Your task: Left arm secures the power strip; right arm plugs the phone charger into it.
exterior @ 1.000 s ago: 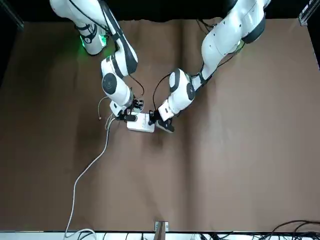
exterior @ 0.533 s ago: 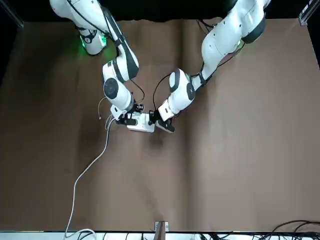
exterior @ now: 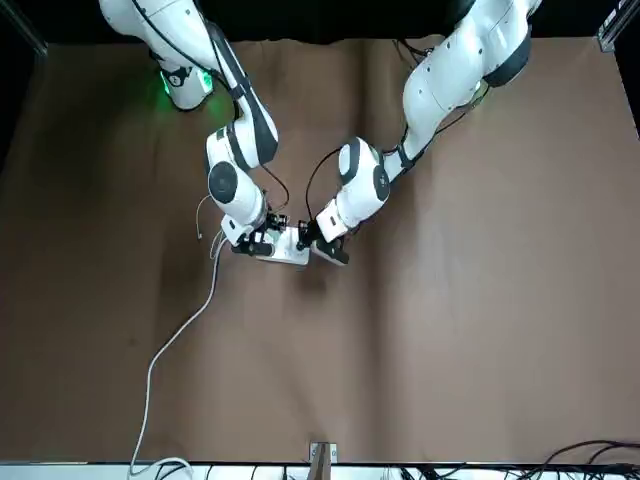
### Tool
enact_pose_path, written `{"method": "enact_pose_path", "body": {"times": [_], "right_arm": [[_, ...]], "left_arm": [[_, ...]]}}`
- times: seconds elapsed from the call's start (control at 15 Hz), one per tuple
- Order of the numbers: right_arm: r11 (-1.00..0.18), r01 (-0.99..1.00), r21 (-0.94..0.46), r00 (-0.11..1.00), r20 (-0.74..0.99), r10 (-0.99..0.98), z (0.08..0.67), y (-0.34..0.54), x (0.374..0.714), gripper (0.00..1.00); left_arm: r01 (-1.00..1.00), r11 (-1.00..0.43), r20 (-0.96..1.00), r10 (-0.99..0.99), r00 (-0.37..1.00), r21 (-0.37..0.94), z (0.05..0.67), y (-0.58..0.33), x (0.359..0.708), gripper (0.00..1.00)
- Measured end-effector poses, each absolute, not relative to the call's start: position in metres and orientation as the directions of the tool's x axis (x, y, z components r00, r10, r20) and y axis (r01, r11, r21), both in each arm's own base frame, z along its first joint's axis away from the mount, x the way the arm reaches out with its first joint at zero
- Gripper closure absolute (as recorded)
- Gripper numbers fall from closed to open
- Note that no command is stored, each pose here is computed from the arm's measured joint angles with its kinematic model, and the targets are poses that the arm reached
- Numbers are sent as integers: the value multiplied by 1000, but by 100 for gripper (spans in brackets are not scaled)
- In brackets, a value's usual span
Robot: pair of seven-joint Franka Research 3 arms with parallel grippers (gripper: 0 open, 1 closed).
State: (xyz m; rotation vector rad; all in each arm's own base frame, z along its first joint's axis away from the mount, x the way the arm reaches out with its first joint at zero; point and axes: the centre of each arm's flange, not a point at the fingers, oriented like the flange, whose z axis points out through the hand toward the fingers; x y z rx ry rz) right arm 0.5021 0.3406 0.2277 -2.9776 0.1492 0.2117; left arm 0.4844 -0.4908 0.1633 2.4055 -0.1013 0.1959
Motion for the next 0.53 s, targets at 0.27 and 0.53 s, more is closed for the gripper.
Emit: {"method": "enact_pose_path", "body": {"times": [0.27, 0.53], "right_arm": [[-986, -102, -132, 986, -145, -83, 223, 339, 504, 52], [-986, -101, -133, 987, -142, -82, 223, 341, 506, 52]], "left_arm": [[-129, -745, 170, -21, 985, 655, 163, -491, 484, 99], [-129, -745, 170, -21, 985, 655, 163, -491, 484, 99]]}}
